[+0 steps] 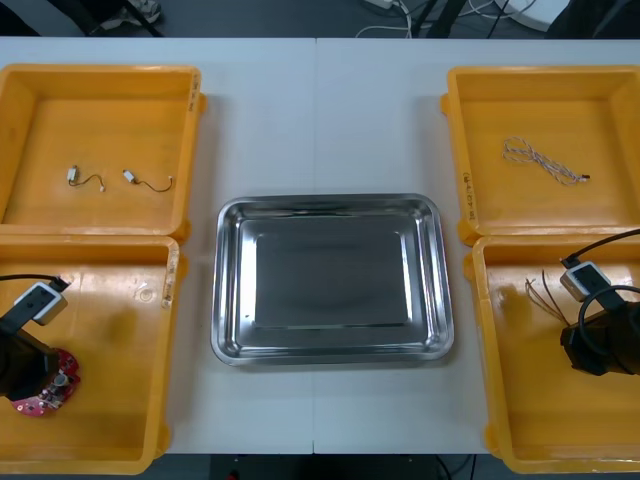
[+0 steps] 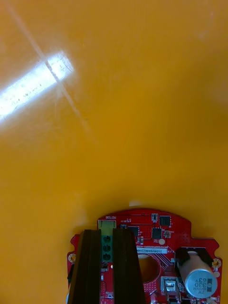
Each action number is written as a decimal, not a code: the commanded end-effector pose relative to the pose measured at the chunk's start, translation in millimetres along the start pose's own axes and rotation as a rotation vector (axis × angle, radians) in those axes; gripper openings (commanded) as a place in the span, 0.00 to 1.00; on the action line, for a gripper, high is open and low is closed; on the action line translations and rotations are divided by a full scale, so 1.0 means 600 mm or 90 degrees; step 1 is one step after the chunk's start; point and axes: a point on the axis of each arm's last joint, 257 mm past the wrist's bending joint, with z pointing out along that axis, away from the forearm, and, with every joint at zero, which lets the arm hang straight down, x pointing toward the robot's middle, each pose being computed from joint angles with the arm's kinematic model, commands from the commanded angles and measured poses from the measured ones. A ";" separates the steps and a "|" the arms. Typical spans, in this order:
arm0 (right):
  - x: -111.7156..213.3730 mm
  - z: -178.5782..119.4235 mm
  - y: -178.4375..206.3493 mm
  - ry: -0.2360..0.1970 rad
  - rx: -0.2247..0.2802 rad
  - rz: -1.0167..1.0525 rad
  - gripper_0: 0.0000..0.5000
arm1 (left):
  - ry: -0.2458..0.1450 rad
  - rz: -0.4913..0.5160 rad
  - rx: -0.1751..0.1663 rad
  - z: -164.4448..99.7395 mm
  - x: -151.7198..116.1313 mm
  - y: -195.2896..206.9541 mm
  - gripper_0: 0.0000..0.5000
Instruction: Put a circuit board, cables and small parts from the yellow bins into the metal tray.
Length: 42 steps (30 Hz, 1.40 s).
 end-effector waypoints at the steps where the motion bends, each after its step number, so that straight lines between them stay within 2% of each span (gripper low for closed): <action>1: 0.016 0.008 0.014 0.002 -0.007 0.009 0.00 | 0.041 0.068 -0.007 -0.022 0.019 0.021 0.00; 5: 0.013 0.005 0.008 -0.001 -0.004 0.010 0.00 | 0.052 0.063 -0.009 -0.046 0.007 0.030 0.00; 9: 0.003 0.000 0.005 -0.010 -0.005 0.010 0.00 | 0.055 0.061 -0.009 -0.069 -0.012 0.037 0.00; 12: -0.011 -0.013 0.003 -0.014 -0.003 0.003 0.00 | 0.051 0.052 -0.002 -0.086 -0.031 0.041 0.00; 15: -0.020 -0.044 0.002 -0.002 -0.002 -0.009 0.00 | 0.046 0.043 0.005 -0.102 -0.050 0.045 0.00; 17: -0.023 -0.072 -0.001 0.011 0.001 -0.016 0.00 | 0.046 0.043 -0.001 -0.115 -0.064 0.052 0.00; 23: -0.033 -0.135 -0.006 0.026 0.010 -0.028 0.00 | 0.049 0.023 -0.014 -0.152 -0.101 0.064 0.00; 33: -0.048 -0.219 -0.018 0.029 0.020 -0.007 0.00 | 0.045 -0.041 -0.024 -0.210 -0.164 0.051 0.00; 34: -0.052 -0.223 -0.018 0.026 0.021 -0.008 0.00 | 0.044 -0.046 -0.025 -0.213 -0.168 0.051 0.00; 39: -0.098 -0.253 -0.023 -0.028 0.037 0.019 0.00 | 0.037 -0.070 -0.027 -0.231 -0.196 0.033 0.00; 42: -0.139 -0.277 -0.018 -0.072 0.043 0.043 0.00 | 0.024 -0.089 -0.024 -0.240 -0.220 0.017 0.00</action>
